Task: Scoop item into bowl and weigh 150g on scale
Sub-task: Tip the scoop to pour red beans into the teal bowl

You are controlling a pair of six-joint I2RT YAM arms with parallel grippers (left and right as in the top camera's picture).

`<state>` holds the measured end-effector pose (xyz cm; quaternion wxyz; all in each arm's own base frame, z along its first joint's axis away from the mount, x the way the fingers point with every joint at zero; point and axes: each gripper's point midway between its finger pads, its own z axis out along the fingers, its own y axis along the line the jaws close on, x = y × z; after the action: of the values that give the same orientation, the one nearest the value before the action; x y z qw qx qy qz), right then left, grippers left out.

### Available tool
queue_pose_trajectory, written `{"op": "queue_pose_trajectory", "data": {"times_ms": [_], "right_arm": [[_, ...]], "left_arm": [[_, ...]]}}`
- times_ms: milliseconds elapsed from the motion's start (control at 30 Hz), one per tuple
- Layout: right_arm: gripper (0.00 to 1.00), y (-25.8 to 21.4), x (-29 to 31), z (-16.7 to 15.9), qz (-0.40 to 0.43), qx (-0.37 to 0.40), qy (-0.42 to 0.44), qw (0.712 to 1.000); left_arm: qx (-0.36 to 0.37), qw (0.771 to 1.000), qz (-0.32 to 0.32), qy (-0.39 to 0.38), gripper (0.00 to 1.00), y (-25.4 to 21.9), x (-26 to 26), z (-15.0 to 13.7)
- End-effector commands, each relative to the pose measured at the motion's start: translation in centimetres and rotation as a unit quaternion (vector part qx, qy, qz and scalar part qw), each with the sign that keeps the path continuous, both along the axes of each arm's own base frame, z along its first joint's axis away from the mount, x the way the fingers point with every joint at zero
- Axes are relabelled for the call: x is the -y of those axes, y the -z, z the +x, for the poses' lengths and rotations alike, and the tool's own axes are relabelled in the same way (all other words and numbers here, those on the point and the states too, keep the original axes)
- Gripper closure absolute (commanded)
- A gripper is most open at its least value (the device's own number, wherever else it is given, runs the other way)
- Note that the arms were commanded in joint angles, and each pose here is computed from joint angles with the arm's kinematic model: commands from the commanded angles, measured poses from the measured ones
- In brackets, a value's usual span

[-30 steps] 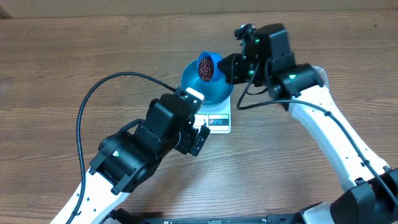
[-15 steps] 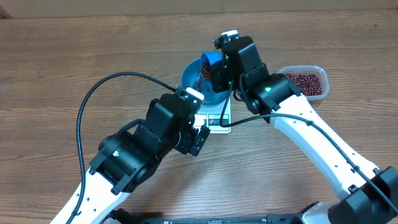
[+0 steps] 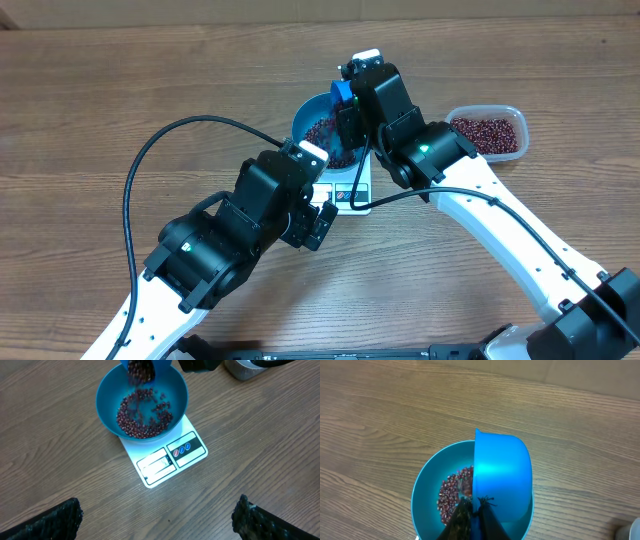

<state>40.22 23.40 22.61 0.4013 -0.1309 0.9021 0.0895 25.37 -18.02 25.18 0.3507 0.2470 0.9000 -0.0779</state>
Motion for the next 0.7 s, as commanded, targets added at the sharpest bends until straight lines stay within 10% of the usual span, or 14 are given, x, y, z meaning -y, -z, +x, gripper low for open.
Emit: {"op": "queue_pose_trajectory", "data": {"times_ms": [0,667], "right_arm": [[0.96,-2.21,0.33,0.05,0.006,0.026,0.006,1.000],[0.96,-1.79,0.90,-0.11,-0.016,0.022,0.006,1.000]], "left_arm": [[-0.011,1.000,-0.003,-0.002,0.00,0.61,0.10,-0.13],[-0.011,1.000,-0.003,-0.002,0.01,0.61,0.10,-0.13]]}}
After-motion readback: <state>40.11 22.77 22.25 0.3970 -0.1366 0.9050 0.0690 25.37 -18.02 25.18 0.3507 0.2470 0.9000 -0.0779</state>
